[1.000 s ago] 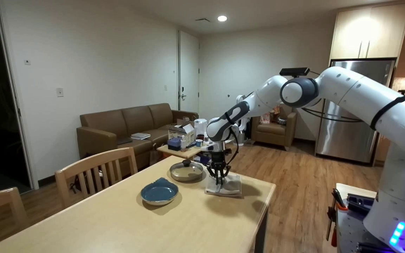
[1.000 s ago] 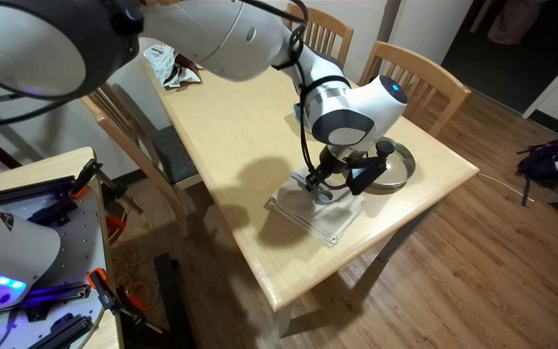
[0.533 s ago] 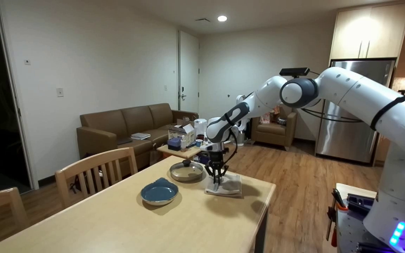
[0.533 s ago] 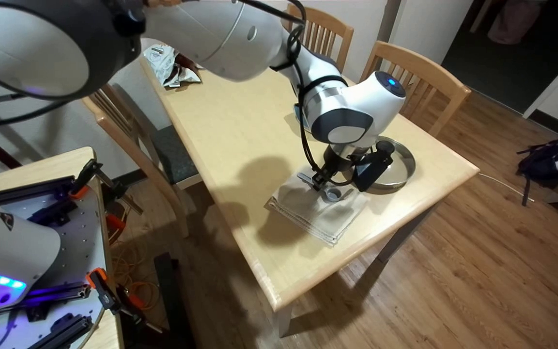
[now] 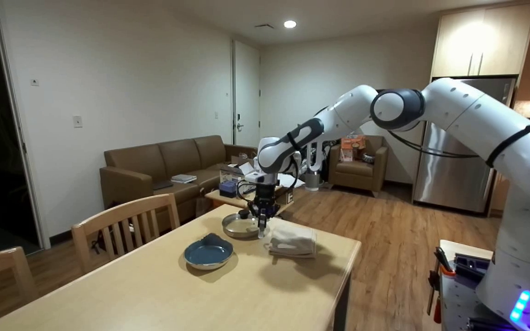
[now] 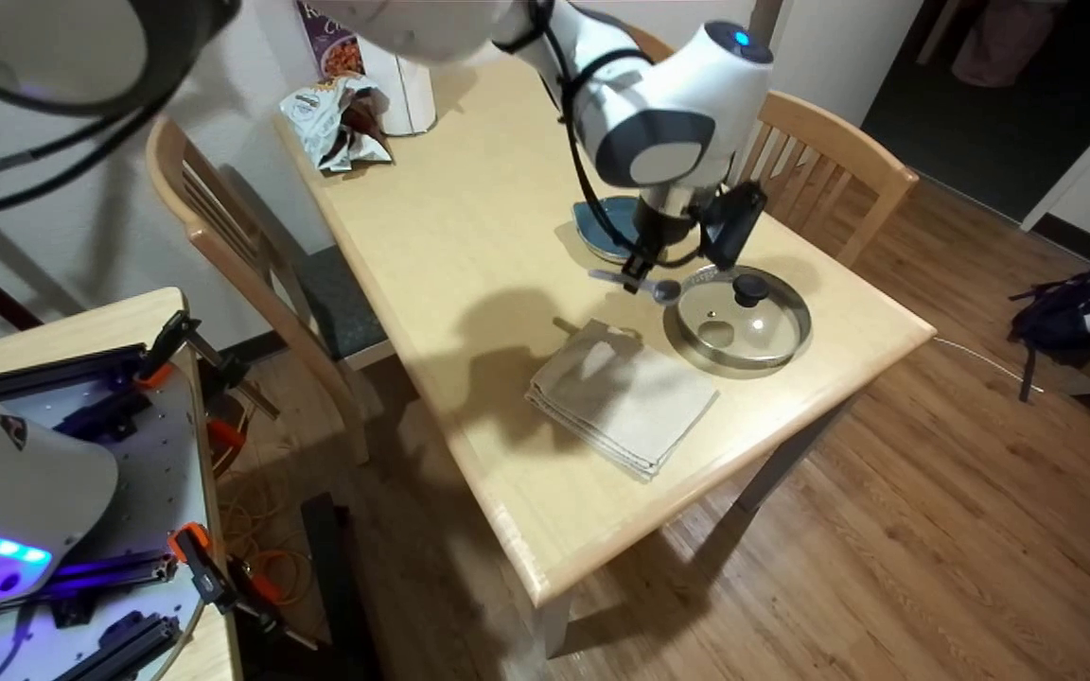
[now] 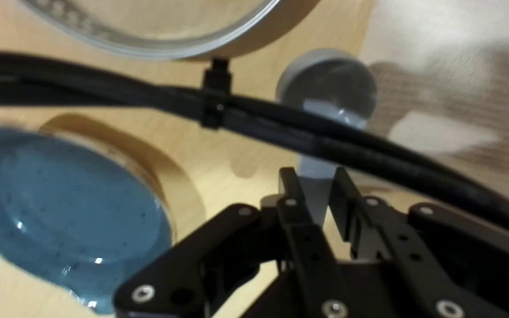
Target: Place the spoon on the blue dish
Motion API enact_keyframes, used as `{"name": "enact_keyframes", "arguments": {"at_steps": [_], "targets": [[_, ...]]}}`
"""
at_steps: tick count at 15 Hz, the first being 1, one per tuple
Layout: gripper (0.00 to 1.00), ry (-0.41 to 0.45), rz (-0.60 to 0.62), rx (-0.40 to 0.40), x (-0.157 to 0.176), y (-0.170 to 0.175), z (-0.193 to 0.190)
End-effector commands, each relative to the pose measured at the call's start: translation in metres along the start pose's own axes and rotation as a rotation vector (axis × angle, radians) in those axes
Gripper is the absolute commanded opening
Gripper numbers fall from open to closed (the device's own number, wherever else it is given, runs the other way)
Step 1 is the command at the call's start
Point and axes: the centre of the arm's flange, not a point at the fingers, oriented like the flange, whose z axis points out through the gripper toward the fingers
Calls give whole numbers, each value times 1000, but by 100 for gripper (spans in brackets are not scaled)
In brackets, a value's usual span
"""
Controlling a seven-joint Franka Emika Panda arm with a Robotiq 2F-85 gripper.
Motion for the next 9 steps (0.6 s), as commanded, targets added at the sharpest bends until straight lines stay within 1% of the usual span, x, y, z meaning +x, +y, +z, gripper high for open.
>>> {"name": "enact_keyframes", "arguments": {"at_steps": [1, 2, 3, 4, 5, 6, 7, 8, 9], "targets": [[5, -2, -171, 67, 86, 19, -46], [5, 0, -191, 112, 106, 27, -54], [5, -1, -195, 128, 116, 31, -54], [5, 11, -160, 83, 95, 39, -39], [21, 9, -175, 89, 109, 45, -45], [21, 8, -181, 89, 113, 48, -45], [21, 7, -178, 93, 111, 46, -43], [6, 8, -169, 97, 105, 43, -40], [6, 34, -196, 142, 102, 43, -35]]}}
